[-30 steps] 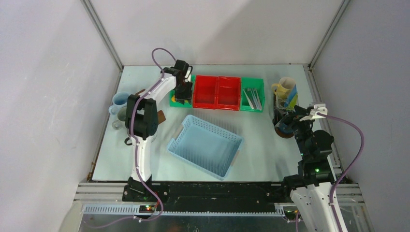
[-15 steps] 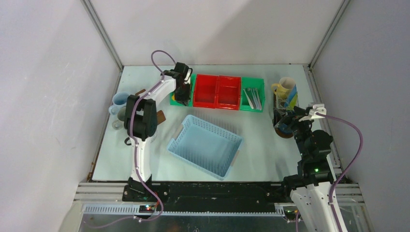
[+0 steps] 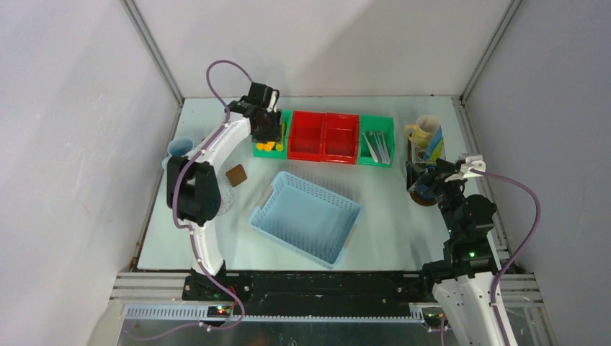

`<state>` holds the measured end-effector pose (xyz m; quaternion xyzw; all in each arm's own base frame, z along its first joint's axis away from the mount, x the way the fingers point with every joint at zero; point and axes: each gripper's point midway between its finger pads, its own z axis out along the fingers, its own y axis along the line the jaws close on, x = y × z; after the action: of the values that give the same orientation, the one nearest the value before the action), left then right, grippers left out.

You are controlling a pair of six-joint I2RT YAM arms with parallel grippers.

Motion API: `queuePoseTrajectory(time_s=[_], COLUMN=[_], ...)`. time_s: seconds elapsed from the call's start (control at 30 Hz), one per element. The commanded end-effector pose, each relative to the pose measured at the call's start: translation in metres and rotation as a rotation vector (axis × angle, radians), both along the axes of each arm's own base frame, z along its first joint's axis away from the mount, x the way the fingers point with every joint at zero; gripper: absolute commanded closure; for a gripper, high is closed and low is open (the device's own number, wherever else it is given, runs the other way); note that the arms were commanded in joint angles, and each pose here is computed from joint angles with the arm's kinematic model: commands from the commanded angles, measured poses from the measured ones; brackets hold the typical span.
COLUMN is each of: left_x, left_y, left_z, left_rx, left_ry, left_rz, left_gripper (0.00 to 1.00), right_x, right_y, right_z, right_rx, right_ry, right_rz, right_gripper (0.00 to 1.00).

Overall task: Prepare toiletry sets of a toothbrush and toothpaste on the tray
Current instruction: Pick up the toothpaste from the storage box.

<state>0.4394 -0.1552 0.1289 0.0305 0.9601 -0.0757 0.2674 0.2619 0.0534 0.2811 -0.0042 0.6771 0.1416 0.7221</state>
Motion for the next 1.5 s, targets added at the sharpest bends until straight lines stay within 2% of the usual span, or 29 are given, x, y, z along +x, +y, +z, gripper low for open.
queuePoseTrajectory(time_s=[0.0,0.13,0.27,0.5,0.77,0.93,1.07,1.13,1.23,1.3,1.37,1.47], left_x=[0.028,0.042,0.049,0.050,0.023,0.011,0.014,0.018,0.019,0.022,0.024,0.028], left_y=[0.013,0.019,0.019,0.016,0.014,0.019,0.024,0.023,0.023,0.023,0.024,0.026], left_z=[0.033,0.024,0.009,-0.027,-0.053,-0.052,-0.050,-0.052,-0.052,-0.045,-0.031,0.001], left_rx=[0.034,0.065,0.087,0.109,0.075,0.083,0.110,0.109,0.112,0.110,0.108,0.102], left_ry=[-0.130,-0.117,-0.092,-0.018,0.079,0.090,0.077,0.077,0.085,0.072,0.040,-0.028], left_rz=[0.055,0.051,0.018,-0.027,-0.034,-0.017,-0.006,-0.008,-0.010,-0.007,-0.004,0.003], left_gripper=[0.41,0.36,0.37,0.47,0.57,0.57,0.52,0.53,0.60,0.68,0.77,0.83], right_x=[-0.002,-0.002,-0.002,0.002,0.002,0.003,0.003,0.002,0.002,0.001,0.000,0.001], right_y=[0.002,0.002,0.001,0.002,0.003,0.005,0.007,0.007,0.006,0.005,0.005,0.006], right_z=[0.012,0.010,0.009,0.005,0.003,0.003,0.002,0.002,0.003,0.004,0.004,0.005], right_rx=[0.003,-0.004,-0.008,-0.008,-0.008,-0.004,0.003,0.004,0.003,0.002,0.001,0.002], right_ry=[-0.043,-0.038,-0.034,-0.018,-0.012,-0.009,-0.004,-0.006,-0.009,-0.012,-0.013,-0.016], right_rz=[0.013,0.010,0.005,0.011,0.016,0.021,0.031,0.032,0.027,0.026,0.026,0.026], right_gripper=[0.11,0.11,0.11,0.11,0.11,0.11,0.11,0.11,0.11,0.11,0.11,0.11])
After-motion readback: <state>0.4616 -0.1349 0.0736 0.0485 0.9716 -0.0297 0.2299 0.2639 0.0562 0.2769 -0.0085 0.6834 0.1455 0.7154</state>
